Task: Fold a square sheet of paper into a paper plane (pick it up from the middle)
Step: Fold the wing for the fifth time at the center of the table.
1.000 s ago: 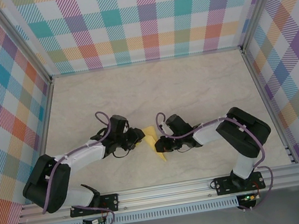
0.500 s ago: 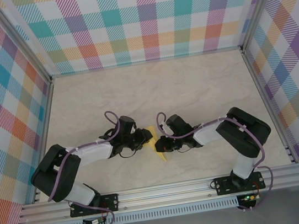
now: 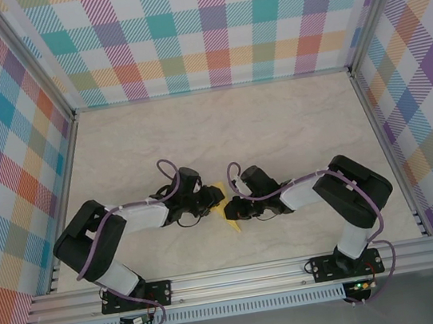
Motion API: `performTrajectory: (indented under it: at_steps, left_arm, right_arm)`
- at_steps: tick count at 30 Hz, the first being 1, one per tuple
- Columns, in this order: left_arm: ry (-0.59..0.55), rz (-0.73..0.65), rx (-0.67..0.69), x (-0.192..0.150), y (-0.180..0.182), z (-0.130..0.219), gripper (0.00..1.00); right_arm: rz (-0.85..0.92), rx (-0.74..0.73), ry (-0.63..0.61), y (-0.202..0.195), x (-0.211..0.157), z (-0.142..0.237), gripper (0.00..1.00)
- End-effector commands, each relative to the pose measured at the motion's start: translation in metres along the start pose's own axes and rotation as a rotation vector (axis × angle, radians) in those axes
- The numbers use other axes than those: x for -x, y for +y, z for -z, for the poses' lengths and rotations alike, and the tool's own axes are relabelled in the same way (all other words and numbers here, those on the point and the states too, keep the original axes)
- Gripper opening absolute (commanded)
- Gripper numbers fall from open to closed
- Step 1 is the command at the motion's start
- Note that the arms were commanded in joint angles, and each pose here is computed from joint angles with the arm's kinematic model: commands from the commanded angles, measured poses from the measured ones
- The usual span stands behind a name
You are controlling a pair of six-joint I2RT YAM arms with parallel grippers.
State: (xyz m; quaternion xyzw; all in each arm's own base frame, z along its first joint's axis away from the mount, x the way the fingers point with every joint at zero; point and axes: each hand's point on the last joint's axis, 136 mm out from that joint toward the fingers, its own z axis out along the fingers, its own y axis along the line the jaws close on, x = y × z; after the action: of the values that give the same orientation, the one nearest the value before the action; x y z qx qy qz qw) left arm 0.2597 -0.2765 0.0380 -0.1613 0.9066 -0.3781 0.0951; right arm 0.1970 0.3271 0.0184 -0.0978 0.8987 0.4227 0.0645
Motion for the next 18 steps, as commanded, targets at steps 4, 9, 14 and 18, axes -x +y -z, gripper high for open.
performTrajectory:
  at_steps: [4,9,14,18]
  left_arm:
    - [-0.016,-0.011,0.095,0.003,0.017,-0.004,0.32]
    - [-0.009,-0.021,0.109,0.001,0.023,-0.007,0.32]
    - [-0.008,-0.041,0.068,0.003,0.012,-0.007,0.33]
    - [-0.013,-0.073,-0.003,0.005,-0.010,0.000,0.35]
  right_arm:
    - [-0.045,-0.078,0.056,-0.022,-0.017,-0.001,0.17]
    - [-0.027,-0.056,0.043,-0.008,-0.012,0.008,0.21]
    - [-0.002,-0.052,0.016,0.004,-0.004,0.018,0.22]
    - [0.005,-0.053,0.029,0.005,-0.003,0.015,0.15]
